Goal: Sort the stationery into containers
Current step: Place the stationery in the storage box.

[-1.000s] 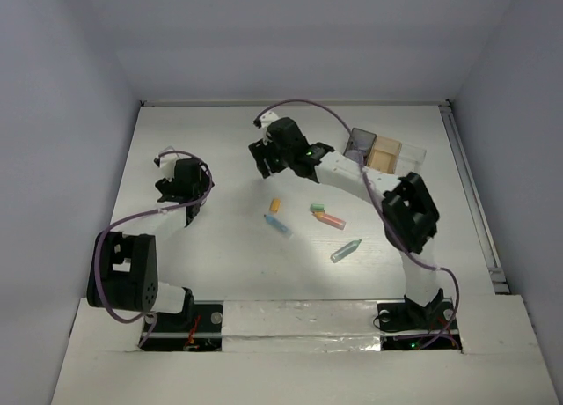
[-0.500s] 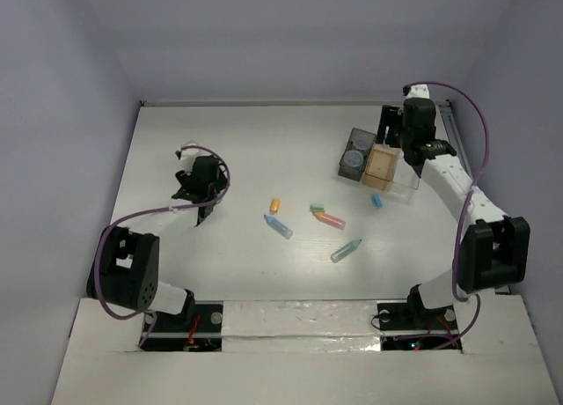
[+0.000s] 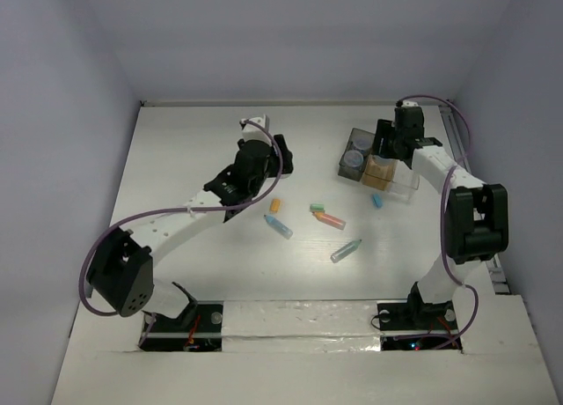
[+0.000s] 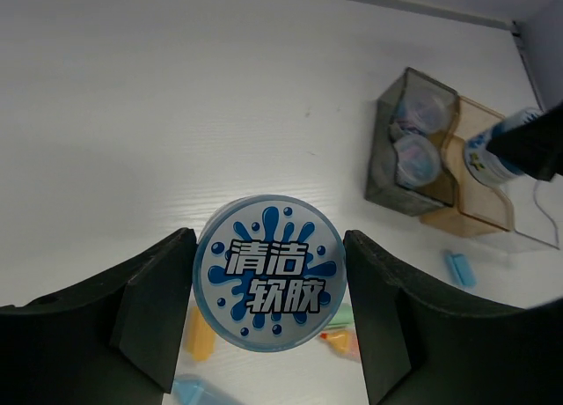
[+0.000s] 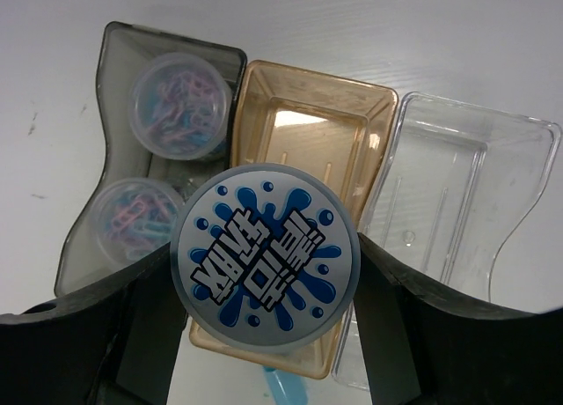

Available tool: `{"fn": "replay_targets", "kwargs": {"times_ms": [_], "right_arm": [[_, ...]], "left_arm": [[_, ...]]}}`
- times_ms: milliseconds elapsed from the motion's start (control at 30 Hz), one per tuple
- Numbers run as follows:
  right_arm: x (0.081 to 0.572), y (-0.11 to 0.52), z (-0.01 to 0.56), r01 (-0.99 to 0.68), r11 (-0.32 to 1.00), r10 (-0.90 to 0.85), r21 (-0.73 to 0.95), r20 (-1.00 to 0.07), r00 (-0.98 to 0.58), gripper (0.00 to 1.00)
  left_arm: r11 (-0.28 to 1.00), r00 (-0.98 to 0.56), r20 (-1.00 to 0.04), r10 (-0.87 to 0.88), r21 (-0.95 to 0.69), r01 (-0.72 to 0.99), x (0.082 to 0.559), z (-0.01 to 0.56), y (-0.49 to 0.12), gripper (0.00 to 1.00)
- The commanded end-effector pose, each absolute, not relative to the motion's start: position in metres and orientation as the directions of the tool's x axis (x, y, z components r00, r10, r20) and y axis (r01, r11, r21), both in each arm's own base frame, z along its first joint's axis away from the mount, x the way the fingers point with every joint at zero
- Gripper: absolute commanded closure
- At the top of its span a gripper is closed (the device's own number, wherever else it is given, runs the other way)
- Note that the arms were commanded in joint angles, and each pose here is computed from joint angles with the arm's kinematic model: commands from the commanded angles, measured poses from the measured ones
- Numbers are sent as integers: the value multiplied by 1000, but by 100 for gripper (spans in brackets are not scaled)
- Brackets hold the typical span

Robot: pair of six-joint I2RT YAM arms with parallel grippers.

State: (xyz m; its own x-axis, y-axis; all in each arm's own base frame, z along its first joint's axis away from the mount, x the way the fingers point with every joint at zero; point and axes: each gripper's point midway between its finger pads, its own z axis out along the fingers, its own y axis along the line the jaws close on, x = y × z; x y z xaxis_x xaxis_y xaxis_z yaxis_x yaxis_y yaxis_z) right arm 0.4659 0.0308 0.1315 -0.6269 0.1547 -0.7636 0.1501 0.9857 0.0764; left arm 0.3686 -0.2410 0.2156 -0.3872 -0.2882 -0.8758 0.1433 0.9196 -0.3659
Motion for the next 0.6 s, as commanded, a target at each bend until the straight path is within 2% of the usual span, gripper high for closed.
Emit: {"fn": "replay_targets", "kwargs": {"times_ms": [0, 200, 267, 400, 433, 533, 567], "right_arm": [[494, 19, 178, 194, 975, 192, 107, -847, -496, 50], [507, 22, 171, 187, 976, 193, 113, -845, -498, 44], [510, 17, 171, 195, 974, 196, 112, -845, -498, 39], [514, 17, 168, 199, 974, 196, 107, -839, -507, 20], [515, 17, 169, 201, 973, 200, 111, -839, -505, 11], [514, 15, 172, 207, 970, 216, 127, -841, -495, 1], [514, 15, 174, 206, 970, 218, 131, -843, -491, 0]], "left_arm": [[879, -361, -887, -287, -394, 270, 369, 246, -283, 88], [834, -363, -890, -276, -409, 370, 369, 265, -331, 88], [829, -370, -894, -253, -398, 394, 368, 264, -343, 88], [806, -377, -896, -236, -397, 438, 366, 264, -373, 88], [800, -370, -897, -243, -401, 447, 369, 272, -378, 88], [789, -372, -901, -223, -391, 474, 370, 275, -399, 88], [782, -371, -902, -219, -390, 486, 368, 277, -406, 88]]}}
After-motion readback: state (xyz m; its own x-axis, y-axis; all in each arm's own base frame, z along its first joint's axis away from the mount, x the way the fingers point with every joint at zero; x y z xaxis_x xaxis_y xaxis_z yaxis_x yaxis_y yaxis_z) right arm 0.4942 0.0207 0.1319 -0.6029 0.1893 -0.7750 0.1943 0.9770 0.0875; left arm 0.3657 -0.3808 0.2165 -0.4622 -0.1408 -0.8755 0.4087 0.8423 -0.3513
